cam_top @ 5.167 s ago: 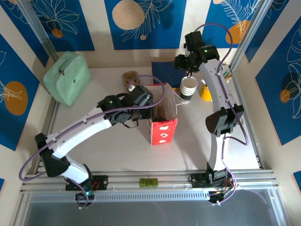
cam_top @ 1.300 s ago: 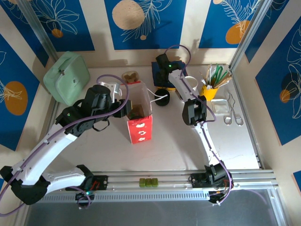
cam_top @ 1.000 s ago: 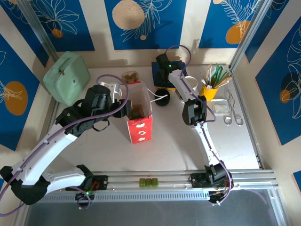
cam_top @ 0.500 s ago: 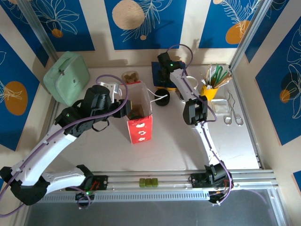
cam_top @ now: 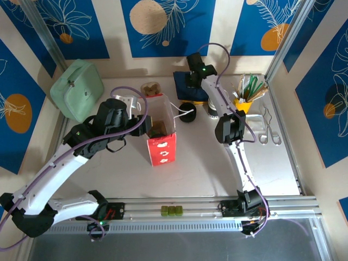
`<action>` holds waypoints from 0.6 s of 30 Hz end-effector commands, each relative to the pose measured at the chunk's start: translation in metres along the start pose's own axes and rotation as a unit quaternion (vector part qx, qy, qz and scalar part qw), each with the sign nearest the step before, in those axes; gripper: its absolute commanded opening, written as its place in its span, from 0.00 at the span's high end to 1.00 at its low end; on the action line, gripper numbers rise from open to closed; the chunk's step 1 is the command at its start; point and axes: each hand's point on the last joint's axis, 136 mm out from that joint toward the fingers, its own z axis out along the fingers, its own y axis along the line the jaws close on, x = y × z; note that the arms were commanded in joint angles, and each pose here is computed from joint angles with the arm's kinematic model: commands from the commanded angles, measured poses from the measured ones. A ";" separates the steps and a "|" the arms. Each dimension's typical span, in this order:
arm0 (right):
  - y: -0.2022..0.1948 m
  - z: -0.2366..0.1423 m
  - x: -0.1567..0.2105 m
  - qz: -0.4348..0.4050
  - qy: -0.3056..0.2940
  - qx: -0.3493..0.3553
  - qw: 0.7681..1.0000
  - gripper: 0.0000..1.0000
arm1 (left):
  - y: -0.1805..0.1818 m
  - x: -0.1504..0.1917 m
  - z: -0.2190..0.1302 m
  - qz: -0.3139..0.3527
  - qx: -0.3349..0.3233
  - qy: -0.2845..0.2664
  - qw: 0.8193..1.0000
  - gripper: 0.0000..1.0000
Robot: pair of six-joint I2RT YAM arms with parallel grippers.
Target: Pack the takeout coffee
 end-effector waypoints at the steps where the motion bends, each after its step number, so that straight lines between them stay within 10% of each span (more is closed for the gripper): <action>1: 0.006 -0.046 -0.029 0.016 -0.040 -0.030 0.999 0.79 | 0.000 -0.001 -0.004 -0.011 0.009 -0.005 1.000 0.42; 10: 0.007 -0.057 -0.035 0.021 -0.044 -0.045 0.998 0.79 | 0.000 0.000 -0.006 -0.016 0.011 -0.006 1.000 0.42; 18: 0.006 -0.014 -0.006 0.015 0.000 -0.032 0.999 0.38 | 0.001 0.004 -0.004 -0.020 0.013 -0.004 1.000 0.42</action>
